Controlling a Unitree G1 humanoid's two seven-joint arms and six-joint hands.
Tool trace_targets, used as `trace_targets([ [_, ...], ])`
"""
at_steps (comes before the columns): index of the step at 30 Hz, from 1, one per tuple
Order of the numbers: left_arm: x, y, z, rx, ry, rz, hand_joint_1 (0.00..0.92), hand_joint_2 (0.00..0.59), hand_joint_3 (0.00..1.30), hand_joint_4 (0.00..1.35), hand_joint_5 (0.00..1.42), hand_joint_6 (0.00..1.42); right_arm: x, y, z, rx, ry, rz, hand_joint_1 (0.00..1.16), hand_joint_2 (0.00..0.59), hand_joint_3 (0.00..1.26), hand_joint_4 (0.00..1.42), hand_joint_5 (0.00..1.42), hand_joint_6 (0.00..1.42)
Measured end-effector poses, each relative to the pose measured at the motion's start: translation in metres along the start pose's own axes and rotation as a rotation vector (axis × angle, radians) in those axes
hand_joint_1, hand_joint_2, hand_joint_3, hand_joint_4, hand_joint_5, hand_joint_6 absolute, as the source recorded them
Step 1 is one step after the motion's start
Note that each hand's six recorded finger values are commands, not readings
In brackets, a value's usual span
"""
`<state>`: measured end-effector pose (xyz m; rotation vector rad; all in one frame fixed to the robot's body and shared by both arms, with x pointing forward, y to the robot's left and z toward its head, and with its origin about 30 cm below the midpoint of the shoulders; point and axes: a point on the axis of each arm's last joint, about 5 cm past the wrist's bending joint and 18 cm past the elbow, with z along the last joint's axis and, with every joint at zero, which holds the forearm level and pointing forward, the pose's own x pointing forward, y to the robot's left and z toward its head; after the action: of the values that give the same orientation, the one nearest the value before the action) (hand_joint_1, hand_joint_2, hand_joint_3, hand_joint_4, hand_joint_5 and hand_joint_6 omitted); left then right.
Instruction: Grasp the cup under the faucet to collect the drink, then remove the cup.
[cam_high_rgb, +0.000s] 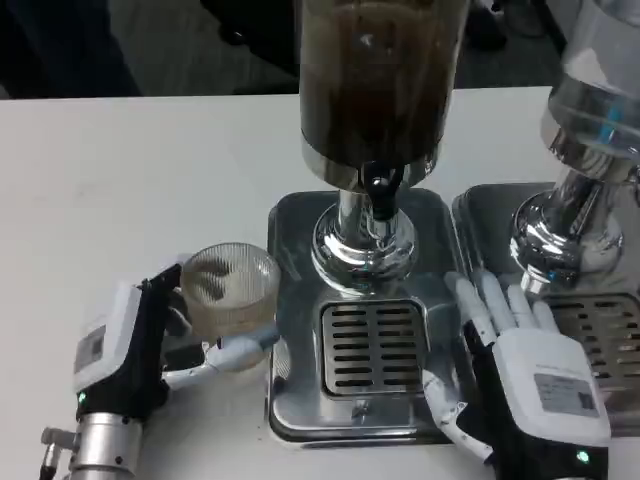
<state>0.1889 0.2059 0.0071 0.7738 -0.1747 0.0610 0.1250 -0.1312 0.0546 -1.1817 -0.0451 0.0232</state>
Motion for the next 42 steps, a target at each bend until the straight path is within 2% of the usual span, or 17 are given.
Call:
trace_targets([
  [9,-0.005,-0.002,-0.0013,0.022,0.002,0.064,0.692,0.0,0.79,0.95,1.1,1.22,0.0,-0.0003,-0.0005,-0.001,0.002,-0.002,0.25,0.517,0.06,0.0,0.0,0.0],
  [16,-0.003,-0.002,0.0014,0.021,-0.018,0.142,0.72,0.009,0.85,1.02,1.16,1.32,0.001,-0.0013,-0.0016,-0.005,0.003,-0.007,0.24,0.519,0.06,0.0,0.0,0.0],
  [26,0.004,-0.001,0.0107,-0.01,-0.088,0.175,0.717,0.0,0.85,1.02,1.14,1.33,0.002,-0.0036,-0.0039,-0.01,0.008,-0.019,0.24,0.519,0.06,0.0,0.0,0.0],
  [30,0.005,-0.004,0.0174,-0.02,-0.146,0.131,0.713,0.0,0.85,1.02,1.13,1.33,0.002,-0.0091,-0.0049,-0.007,0.017,-0.072,0.24,0.517,0.06,0.0,0.0,0.0],
  [35,0.002,-0.012,0.0224,-0.021,-0.18,0.038,0.711,0.0,0.85,1.02,1.13,1.33,-0.001,-0.0127,-0.0057,-0.001,0.038,-0.099,0.24,0.514,0.05,0.0,0.0,0.0],
  [42,0.007,-0.024,0.0305,0.006,-0.237,-0.034,0.709,0.0,0.85,1.02,1.13,1.34,-0.006,-0.0127,-0.0101,-0.012,0.08,-0.093,0.25,0.512,0.05,0.0,0.0,0.0],
])
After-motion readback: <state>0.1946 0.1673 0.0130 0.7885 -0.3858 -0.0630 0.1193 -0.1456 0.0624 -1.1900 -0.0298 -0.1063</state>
